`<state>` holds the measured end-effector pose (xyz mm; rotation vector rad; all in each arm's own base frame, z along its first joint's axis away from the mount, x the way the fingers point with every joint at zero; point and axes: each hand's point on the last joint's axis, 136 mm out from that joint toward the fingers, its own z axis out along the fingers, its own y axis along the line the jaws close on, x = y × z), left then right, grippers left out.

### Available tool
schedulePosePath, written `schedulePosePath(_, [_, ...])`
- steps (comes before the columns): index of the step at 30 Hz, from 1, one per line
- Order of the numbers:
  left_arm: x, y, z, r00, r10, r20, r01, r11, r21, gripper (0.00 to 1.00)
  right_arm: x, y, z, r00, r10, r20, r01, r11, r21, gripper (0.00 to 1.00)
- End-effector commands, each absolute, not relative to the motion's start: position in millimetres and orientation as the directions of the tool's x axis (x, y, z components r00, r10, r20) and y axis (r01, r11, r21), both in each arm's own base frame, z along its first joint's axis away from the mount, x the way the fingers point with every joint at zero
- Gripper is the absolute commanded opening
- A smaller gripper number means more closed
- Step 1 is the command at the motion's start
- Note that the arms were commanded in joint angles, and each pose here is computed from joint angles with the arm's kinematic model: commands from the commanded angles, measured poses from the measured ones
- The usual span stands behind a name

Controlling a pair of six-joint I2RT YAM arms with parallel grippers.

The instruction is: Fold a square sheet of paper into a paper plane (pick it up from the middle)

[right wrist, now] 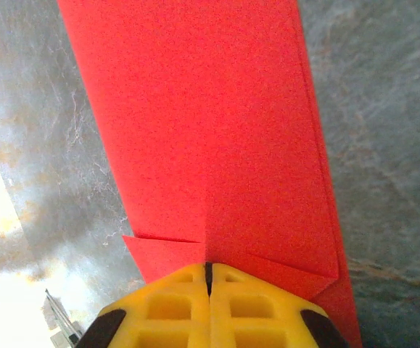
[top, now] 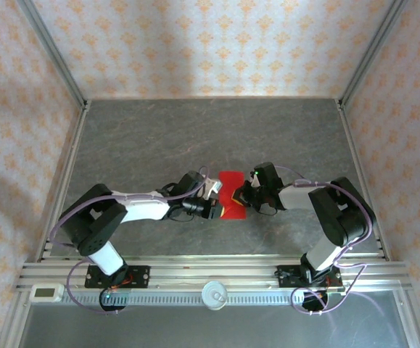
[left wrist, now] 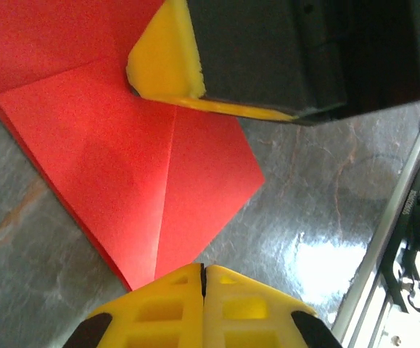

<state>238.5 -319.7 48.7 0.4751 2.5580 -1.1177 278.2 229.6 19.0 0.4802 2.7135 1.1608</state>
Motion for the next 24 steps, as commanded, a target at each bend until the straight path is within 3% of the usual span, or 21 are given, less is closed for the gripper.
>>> schedulePosePath(1, [251.6, -323.3, 42.0, -0.904, 0.146, -0.401, 0.392, 0.657, -0.644, 0.03, 266.4, 212.6, -1.8, -0.925, 0.379, 0.021, 0.298, 0.691, 0.658, 0.00])
schedulePosePath(15, [225.4, -287.6, -18.2, -0.956, 0.114, -0.270, 0.259, 0.761, -0.595, 0.00, 271.3, 239.5, 49.6, -0.941, 0.336, -0.048, 0.185, 0.625, 0.758, 0.00])
schedulePosePath(24, [228.5, -286.1, -24.3, -0.959, 0.121, -0.255, 0.249, 0.786, -0.566, 0.00, 236.5, 249.2, 14.4, -0.952, 0.305, 0.030, 0.232, 0.654, 0.720, 0.00])
